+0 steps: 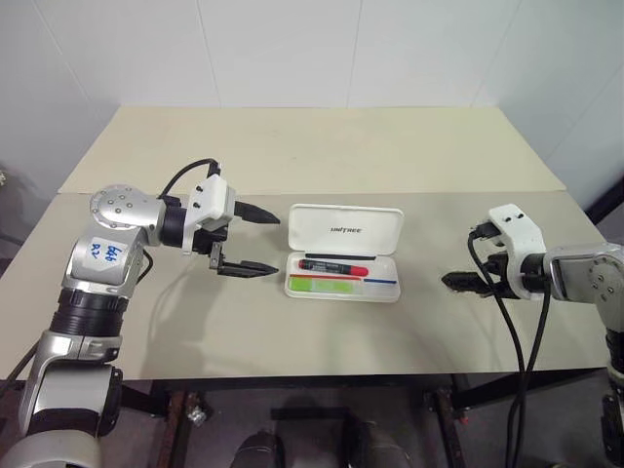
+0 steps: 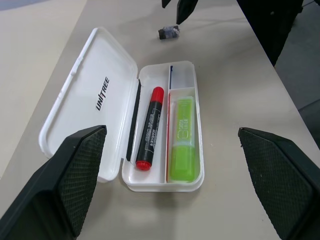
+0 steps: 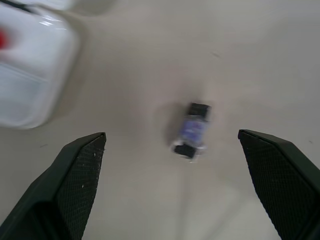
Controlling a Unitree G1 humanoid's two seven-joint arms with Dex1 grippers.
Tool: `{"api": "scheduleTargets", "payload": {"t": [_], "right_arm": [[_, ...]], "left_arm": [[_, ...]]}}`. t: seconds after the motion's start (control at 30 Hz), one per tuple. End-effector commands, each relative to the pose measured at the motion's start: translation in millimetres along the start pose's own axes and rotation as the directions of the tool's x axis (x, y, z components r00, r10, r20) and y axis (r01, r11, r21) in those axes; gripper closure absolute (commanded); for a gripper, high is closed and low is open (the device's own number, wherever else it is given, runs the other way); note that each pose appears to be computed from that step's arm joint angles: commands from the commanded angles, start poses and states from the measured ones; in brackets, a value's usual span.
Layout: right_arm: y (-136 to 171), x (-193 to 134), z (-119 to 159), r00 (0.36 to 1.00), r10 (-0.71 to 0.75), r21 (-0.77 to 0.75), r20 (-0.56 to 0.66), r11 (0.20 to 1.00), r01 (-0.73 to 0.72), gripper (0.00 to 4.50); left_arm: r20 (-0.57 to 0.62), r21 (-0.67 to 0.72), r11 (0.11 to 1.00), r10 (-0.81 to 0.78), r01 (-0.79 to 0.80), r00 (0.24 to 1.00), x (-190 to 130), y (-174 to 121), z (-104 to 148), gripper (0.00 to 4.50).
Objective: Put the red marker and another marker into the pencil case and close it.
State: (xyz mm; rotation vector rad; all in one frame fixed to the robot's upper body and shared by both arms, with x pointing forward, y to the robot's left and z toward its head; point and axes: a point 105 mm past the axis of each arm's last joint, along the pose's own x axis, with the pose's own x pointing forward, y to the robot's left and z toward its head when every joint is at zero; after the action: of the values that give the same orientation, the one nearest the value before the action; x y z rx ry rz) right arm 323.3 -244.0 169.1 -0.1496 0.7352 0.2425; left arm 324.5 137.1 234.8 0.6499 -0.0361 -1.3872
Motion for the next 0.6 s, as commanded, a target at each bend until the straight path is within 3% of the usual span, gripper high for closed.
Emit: {"api": "scheduleTargets", "payload": {"t": [0.03, 0.33, 0.6], "right_arm": [[-8, 4, 4, 0.998, -0.046, 0.016, 0.029, 0.999, 0.046, 0.0], [-15, 33, -6, 0.998, -0.07, 0.025, 0.001, 0.997, 0.07, 0.0], [-9, 46, -12, 0.999, -0.048, -0.018, -0.026, 0.999, 0.048, 2.58]], "left_arm": [[0.027, 0.05, 0.998, 0.037, -0.038, 0.999, -13, 0, 15, 0.01], [0.007, 0.053, 0.996, 0.074, -0.074, 0.997, -29, -3, 19, 0.01], [0.001, 0.068, 0.992, 0.111, -0.11, 0.994, -34, -6, 25, 0.0]]}}
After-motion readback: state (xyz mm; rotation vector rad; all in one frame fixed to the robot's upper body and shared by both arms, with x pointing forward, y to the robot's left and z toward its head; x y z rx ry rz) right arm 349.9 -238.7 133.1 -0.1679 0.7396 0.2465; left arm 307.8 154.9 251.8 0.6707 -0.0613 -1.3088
